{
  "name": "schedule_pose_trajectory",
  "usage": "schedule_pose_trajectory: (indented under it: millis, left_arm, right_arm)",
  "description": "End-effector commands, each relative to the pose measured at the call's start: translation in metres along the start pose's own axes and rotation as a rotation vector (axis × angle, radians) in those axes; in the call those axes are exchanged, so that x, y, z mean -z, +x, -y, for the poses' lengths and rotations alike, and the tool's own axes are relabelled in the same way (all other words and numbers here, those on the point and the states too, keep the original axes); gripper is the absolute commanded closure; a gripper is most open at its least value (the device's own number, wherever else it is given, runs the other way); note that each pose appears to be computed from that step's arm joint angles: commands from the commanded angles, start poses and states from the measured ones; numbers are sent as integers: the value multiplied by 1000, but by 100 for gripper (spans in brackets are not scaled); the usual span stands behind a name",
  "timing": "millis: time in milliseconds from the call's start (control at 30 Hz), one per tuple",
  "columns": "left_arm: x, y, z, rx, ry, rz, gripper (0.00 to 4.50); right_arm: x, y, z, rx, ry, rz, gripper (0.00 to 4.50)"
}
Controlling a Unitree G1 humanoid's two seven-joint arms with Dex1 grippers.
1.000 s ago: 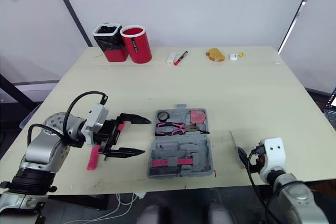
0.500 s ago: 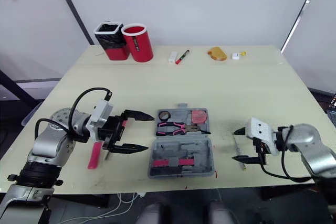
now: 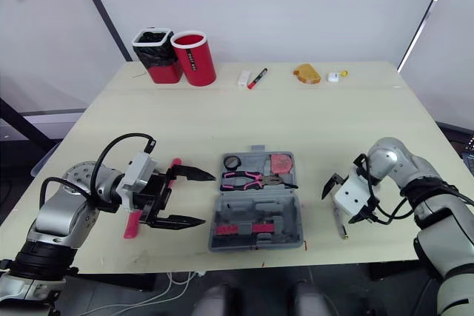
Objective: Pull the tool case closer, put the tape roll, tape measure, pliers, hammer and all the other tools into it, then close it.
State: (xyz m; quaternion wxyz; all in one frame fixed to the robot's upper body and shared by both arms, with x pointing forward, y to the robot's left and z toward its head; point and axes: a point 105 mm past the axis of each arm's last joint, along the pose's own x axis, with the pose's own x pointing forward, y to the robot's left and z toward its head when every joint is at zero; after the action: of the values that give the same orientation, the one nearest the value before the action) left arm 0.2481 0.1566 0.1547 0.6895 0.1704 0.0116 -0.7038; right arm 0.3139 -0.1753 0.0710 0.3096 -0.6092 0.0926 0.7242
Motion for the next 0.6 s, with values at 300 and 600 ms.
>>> schedule_pose_trajectory:
  millis: [300, 600]
  left_arm:
    - [-12, -4, -5, -18, 59, 9, 0]
    - [-13, -2, -3, -17, 55, 19, 0]
  right_arm:
    - [6, 19, -7, -119, -141, -75, 176]
    - [6, 22, -2, -66, -101, -62, 448]
